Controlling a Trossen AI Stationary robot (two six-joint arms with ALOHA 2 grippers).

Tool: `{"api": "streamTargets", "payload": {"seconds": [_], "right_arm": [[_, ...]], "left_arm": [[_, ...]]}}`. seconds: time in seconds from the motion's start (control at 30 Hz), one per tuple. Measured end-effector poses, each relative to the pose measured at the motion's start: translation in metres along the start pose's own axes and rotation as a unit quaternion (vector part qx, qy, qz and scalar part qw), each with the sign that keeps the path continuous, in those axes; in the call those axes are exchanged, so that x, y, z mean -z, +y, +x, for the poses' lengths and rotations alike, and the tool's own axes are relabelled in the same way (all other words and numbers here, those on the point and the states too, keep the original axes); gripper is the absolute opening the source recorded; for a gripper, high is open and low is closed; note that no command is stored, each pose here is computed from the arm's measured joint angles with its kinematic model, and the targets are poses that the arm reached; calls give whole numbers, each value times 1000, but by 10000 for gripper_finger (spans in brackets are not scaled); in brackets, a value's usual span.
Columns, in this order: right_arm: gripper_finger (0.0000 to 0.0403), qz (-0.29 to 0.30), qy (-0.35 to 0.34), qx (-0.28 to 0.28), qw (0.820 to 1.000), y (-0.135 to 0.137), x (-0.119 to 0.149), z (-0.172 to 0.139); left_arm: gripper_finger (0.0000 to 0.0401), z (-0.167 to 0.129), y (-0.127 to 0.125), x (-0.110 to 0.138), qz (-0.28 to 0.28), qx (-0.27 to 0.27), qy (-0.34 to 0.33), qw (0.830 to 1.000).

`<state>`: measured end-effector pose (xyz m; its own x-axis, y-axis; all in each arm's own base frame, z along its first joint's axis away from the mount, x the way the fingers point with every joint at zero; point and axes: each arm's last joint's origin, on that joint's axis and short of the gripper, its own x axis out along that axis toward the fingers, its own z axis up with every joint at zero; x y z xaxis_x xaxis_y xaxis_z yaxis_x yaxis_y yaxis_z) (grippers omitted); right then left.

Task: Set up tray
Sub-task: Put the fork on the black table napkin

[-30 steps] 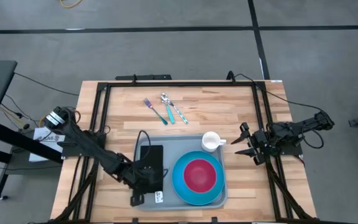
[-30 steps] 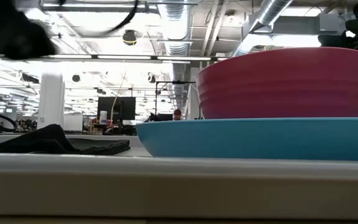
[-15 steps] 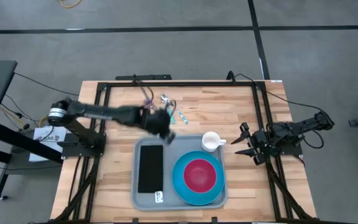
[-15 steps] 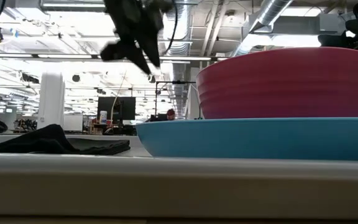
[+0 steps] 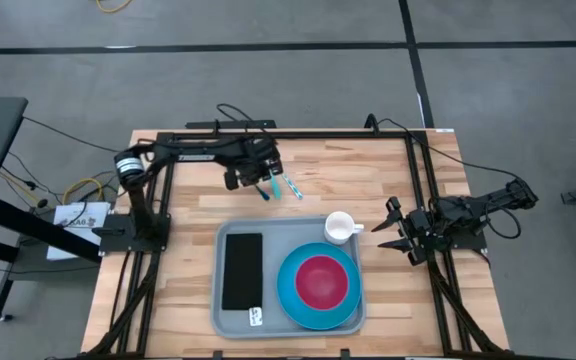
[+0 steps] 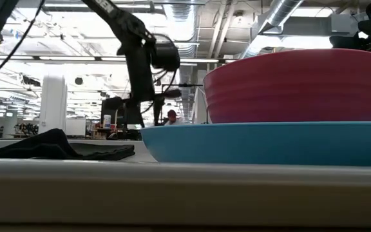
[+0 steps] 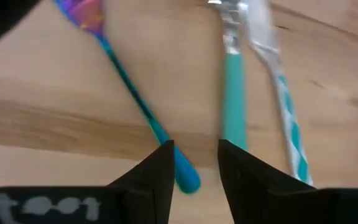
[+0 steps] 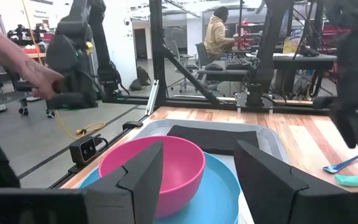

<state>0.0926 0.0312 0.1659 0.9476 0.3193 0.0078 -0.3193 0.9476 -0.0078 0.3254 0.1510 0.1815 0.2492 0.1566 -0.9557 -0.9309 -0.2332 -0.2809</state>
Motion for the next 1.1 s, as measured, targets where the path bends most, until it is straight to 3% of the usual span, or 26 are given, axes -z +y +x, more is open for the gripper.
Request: {"api": "streamTargets", "payload": {"seconds": [0.3, 0.67, 0.9, 1.1], "right_arm": [[188, 0, 0, 0, 1000, 0, 0, 0], [188, 0, 0, 0, 1000, 0, 0, 0], [188, 0, 0, 0, 1000, 0, 0, 0], [188, 0, 0, 0, 1000, 0, 0, 0]], "left_arm": [[110, 7, 2, -5, -96, -17, -50, 994], [109, 6, 15, -6, -133, -79, -64, 986], [109, 7, 14, -10, -146, -72, -62, 985], [109, 26, 12, -10, -158, -75, -45, 984]]}}
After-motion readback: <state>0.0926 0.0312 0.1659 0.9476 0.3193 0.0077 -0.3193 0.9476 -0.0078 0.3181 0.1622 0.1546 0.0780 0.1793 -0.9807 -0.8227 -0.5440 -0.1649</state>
